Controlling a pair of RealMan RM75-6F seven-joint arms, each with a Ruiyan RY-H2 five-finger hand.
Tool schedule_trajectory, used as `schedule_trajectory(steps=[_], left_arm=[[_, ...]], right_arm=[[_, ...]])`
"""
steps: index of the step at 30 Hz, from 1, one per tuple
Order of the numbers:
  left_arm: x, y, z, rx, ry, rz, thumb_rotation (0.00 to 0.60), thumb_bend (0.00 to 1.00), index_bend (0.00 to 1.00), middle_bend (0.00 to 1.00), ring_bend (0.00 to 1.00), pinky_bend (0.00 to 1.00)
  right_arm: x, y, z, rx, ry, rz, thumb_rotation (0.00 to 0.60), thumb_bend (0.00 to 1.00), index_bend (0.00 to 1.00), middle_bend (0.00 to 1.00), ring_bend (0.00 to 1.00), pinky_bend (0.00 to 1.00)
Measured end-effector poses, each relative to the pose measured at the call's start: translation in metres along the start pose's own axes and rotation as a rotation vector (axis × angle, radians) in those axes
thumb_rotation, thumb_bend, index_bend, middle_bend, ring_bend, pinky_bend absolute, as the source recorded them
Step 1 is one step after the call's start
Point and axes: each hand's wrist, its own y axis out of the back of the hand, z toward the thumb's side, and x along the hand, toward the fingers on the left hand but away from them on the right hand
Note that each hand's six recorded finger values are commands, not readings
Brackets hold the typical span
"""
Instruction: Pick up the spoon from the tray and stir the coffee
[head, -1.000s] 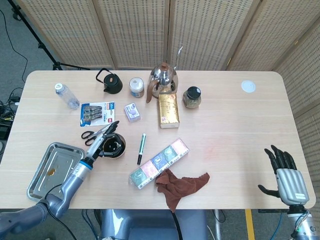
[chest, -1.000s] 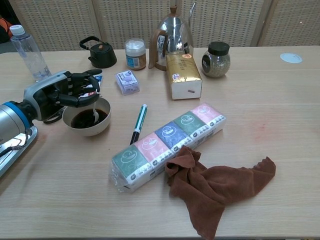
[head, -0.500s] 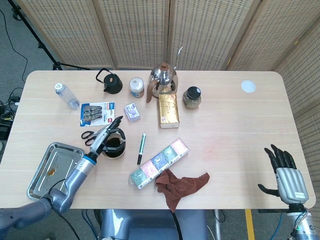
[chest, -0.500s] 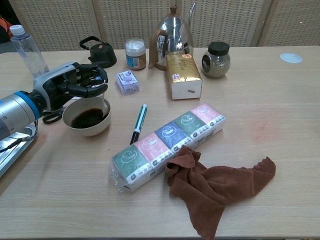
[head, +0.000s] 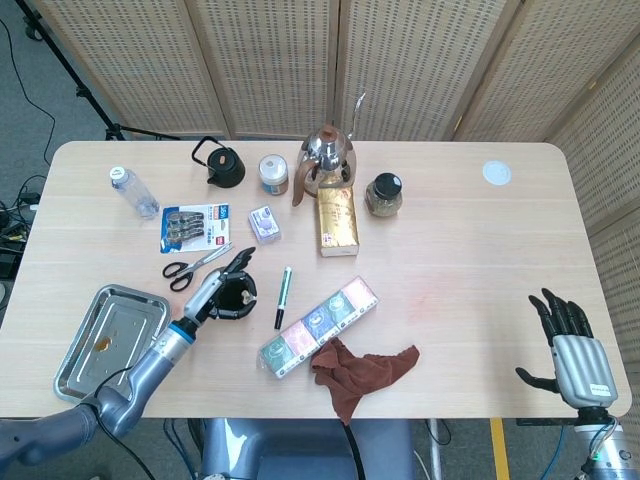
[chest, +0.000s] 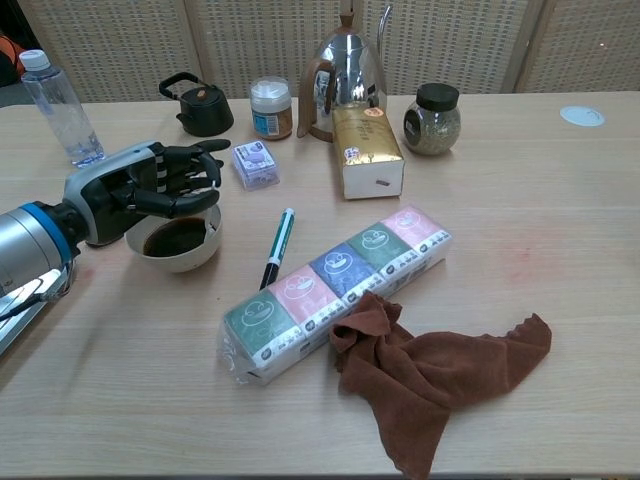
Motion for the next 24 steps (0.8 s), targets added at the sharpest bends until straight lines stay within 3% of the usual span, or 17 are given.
schedule_trajectory(steps=[15, 24], left_arm=[[-0.012, 0.035, -0.017, 0.03, 0.032, 0.078, 0.6, 0.42, 0.64, 0.0, 0.0, 0.0], [0.006, 0.03, -0.011, 0.054, 0.008, 0.089, 0.6, 0.42, 0.64, 0.0, 0.0, 0.0]], right_arm=[[0.0, -0.003, 0.002, 0.005, 0.003, 0.008, 0.6, 0.0, 0.0, 0.0, 0.0, 0.0], [-0.002, -0.002, 0.0, 0.001, -0.004, 0.005, 0.6, 0.0, 0.0, 0.0, 0.0, 0.0]])
